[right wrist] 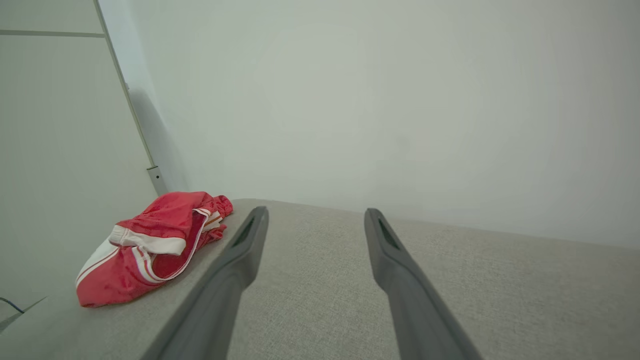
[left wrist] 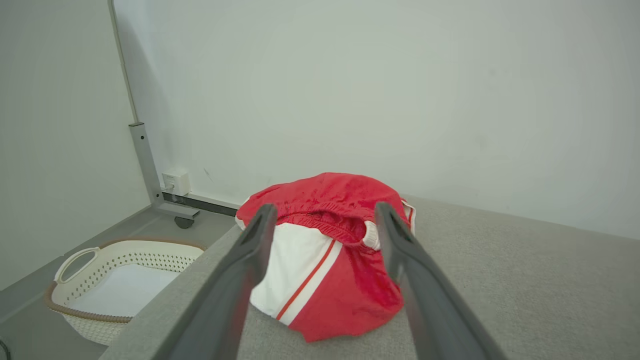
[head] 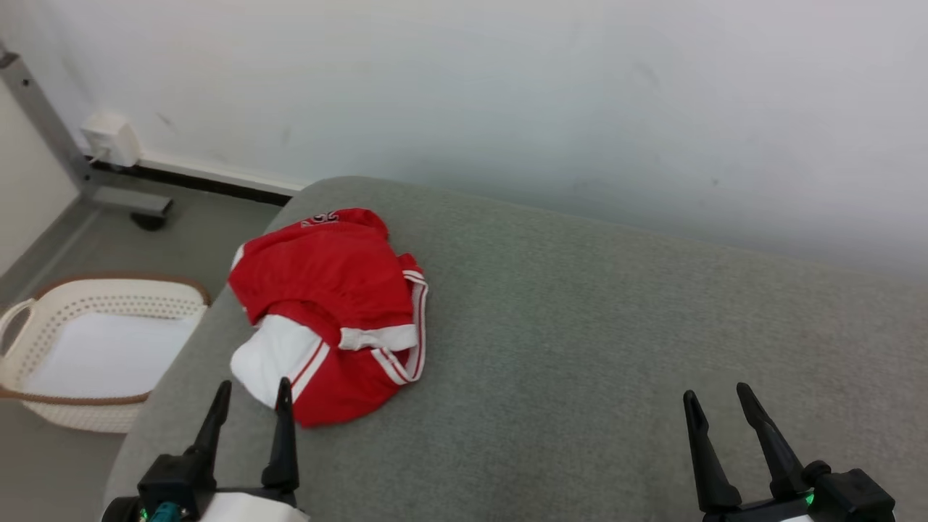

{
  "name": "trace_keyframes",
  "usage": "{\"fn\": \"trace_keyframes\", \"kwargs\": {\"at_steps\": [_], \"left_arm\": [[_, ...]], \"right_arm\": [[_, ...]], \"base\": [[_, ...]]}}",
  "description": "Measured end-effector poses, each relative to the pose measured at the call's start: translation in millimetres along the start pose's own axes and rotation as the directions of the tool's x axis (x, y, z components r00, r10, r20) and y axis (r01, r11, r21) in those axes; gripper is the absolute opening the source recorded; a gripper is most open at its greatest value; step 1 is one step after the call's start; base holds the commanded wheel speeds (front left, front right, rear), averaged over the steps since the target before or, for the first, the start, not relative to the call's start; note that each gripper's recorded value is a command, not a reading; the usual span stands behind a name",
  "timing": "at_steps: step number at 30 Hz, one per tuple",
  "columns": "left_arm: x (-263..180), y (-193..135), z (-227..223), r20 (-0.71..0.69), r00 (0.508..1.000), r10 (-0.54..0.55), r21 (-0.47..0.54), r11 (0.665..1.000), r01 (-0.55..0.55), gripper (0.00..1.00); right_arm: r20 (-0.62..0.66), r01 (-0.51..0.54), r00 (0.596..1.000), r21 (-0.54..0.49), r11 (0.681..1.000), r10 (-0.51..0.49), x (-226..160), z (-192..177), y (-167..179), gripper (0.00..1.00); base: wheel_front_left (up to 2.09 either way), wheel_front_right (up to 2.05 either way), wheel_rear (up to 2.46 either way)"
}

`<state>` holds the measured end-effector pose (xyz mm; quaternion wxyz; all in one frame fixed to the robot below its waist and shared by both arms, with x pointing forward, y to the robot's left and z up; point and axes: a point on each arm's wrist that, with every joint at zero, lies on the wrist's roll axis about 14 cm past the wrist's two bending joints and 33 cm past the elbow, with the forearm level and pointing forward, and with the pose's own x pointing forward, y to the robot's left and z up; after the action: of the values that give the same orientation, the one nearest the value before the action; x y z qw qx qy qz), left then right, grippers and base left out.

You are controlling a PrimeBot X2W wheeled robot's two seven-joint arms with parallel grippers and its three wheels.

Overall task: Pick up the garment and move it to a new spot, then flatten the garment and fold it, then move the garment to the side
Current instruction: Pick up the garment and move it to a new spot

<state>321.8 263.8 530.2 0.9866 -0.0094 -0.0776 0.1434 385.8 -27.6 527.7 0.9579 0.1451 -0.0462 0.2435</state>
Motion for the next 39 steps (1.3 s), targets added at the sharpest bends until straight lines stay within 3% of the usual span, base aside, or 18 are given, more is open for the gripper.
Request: {"fn": "trace_keyframes", "kwargs": {"at_steps": [9, 18, 25, 30, 39], "left_arm": [[-29, 54, 1, -0.008, 0.987, 0.162, 0.013, 0.987, -0.162, 1.0], [-38, 65, -5, -0.032, 0.98, 0.197, 0.003, 0.98, -0.197, 1.0], [-21, 55, -7, -0.048, 0.987, 0.152, -0.064, 0.986, -0.155, 1.0], [7, 37, -6, -0.124, 0.991, 0.049, -0.088, 0.994, -0.06, 1.0], [47, 7, -29, -0.314, 0.943, -0.111, -0.176, 0.983, 0.058, 1.0]], "right_arm": [[-0.026, -0.146, 0.989, 0.035, 0.989, 0.147, 23, -12, 46, 1.0], [-0.035, -0.18, 0.983, 0.041, 0.983, 0.181, 28, -16, 57, 1.0], [-0.023, -0.158, 0.987, 0.034, 0.987, 0.159, 28, -12, 49, 1.0], [0.0, -0.126, 0.992, 0.026, 0.992, 0.126, 27, -4, 38, 1.0], [0.037, -0.051, 0.998, 0.011, 0.999, 0.05, 27, 8, 10, 1.0]], "base": [[0.0, 0.0, 0.0], [0.0, 0.0, 0.0], [0.0, 0.0, 0.0], [0.0, 0.0, 0.0], [0.0, 0.0, 0.0]]}}
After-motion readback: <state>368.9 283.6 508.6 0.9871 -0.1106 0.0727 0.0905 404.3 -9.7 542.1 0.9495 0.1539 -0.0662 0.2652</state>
